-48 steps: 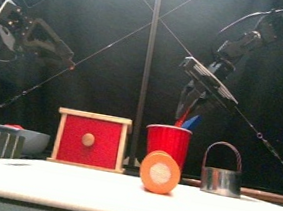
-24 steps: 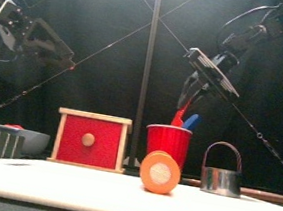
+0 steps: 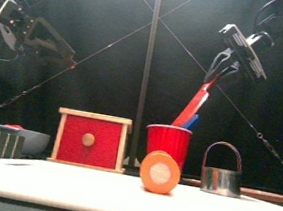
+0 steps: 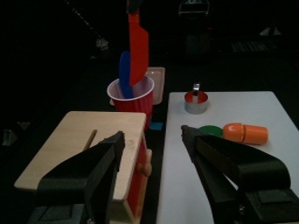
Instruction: Grab knife with other hand
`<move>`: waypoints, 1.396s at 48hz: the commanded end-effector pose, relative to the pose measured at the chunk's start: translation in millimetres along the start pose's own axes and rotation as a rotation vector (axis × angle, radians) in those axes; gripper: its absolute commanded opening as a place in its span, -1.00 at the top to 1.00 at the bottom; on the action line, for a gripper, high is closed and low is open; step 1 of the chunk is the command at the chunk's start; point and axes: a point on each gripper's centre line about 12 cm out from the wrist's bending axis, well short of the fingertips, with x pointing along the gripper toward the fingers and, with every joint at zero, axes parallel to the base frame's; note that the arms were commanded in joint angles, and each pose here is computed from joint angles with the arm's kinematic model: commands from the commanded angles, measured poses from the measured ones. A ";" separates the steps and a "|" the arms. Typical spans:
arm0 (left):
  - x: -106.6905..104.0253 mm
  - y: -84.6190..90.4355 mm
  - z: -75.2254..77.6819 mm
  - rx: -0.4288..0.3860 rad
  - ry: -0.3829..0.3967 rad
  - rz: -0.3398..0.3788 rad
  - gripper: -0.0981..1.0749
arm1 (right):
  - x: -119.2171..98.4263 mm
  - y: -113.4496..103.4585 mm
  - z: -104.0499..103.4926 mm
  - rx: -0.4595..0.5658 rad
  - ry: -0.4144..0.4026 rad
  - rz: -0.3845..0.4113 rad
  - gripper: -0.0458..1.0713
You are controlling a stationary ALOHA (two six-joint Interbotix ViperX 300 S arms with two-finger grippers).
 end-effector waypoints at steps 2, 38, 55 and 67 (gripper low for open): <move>5.3 1.0 14.8 -0.009 -0.040 0.006 -0.70 | -11.8 2.5 1.1 -0.013 -0.036 0.070 -0.08; 50.0 -29.9 25.3 -0.013 -0.037 -0.063 -0.70 | 15.3 61.5 -66.4 -0.235 0.049 0.539 0.19; 79.7 -72.5 19.7 -0.124 -0.067 -0.159 -0.72 | 48.3 80.9 -74.5 -0.364 0.069 0.564 0.19; 75.5 -75.1 12.4 -0.184 -0.084 -0.180 -0.73 | 45.5 91.4 -72.3 -0.569 0.023 0.601 0.20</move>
